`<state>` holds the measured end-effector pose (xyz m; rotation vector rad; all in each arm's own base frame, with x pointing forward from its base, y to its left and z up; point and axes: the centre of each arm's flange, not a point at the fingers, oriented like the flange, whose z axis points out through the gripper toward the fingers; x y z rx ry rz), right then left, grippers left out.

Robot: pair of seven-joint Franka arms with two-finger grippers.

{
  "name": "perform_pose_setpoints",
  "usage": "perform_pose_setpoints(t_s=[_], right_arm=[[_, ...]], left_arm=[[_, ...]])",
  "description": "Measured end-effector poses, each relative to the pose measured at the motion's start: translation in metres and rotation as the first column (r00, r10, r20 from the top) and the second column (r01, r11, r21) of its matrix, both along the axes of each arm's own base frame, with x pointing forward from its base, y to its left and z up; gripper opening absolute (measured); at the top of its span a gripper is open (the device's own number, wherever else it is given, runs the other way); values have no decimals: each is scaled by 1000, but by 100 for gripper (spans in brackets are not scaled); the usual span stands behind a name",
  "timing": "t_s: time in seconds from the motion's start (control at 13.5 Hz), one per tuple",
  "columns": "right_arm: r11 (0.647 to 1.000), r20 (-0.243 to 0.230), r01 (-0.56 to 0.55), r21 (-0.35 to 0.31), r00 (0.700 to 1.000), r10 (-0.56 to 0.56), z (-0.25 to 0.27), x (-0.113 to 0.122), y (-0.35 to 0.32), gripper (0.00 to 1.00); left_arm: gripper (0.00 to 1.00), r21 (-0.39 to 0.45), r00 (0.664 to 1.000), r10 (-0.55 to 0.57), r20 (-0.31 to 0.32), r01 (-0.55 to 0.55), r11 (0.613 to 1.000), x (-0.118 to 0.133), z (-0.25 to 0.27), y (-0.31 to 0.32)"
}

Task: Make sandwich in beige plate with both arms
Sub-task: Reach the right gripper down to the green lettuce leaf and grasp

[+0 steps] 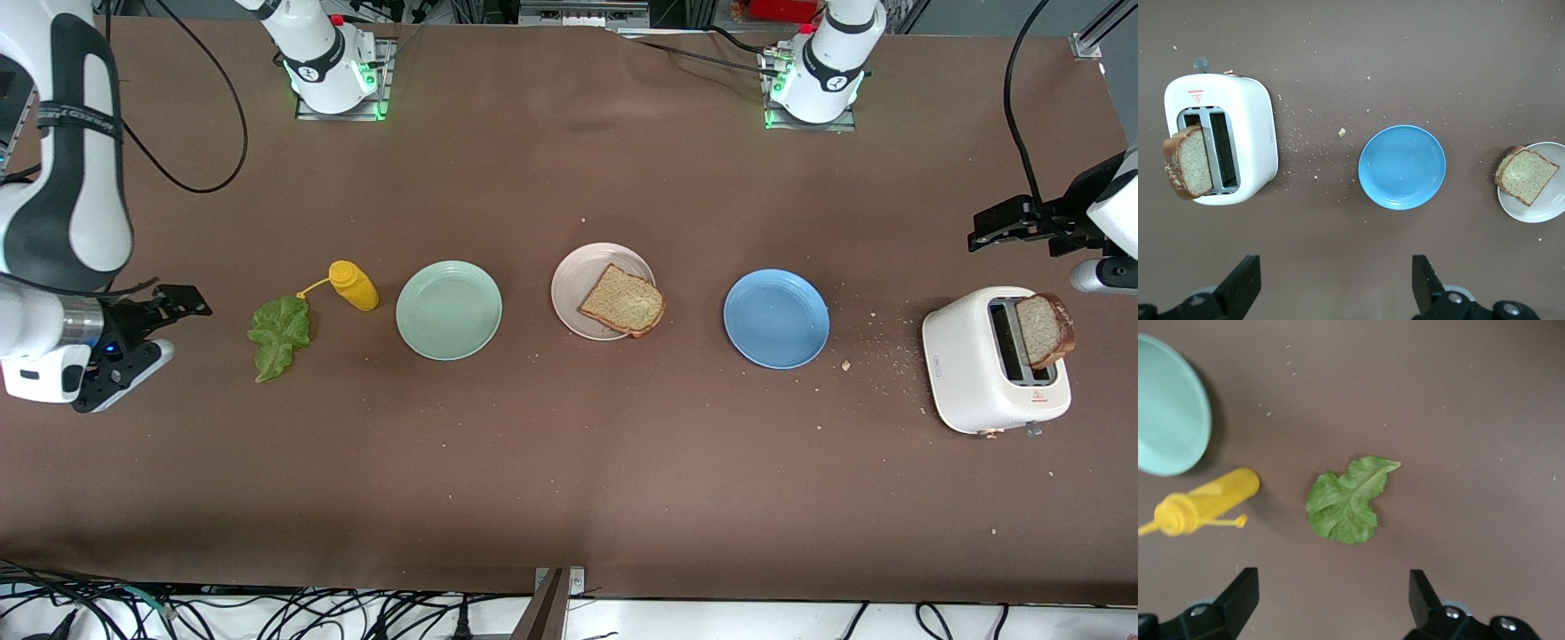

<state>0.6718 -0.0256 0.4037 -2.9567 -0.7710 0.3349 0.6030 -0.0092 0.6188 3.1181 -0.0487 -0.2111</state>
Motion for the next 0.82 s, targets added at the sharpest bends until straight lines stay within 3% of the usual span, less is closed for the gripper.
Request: perform_pose_setpoints(t_s=[0.22, 0.37, 0.52, 0.82], right_arm=[[970, 17, 223, -93, 975, -223, -36, -12, 24, 100], [937, 47, 310, -161, 951, -306, -45, -18, 43, 100], [919, 100, 332, -212, 943, -317, -45, -26, 59, 100], [915, 115, 323, -242, 946, -304, -47, -37, 57, 100]], left_arm=[[100, 0, 1000, 0, 0, 0, 1000, 0, 0, 0], [100, 0, 1000, 0, 0, 0, 1000, 0, 0, 0], [100, 0, 1000, 0, 0, 0, 1000, 0, 0, 0], [100, 0, 1000, 0, 0, 0, 1000, 0, 0, 0]])
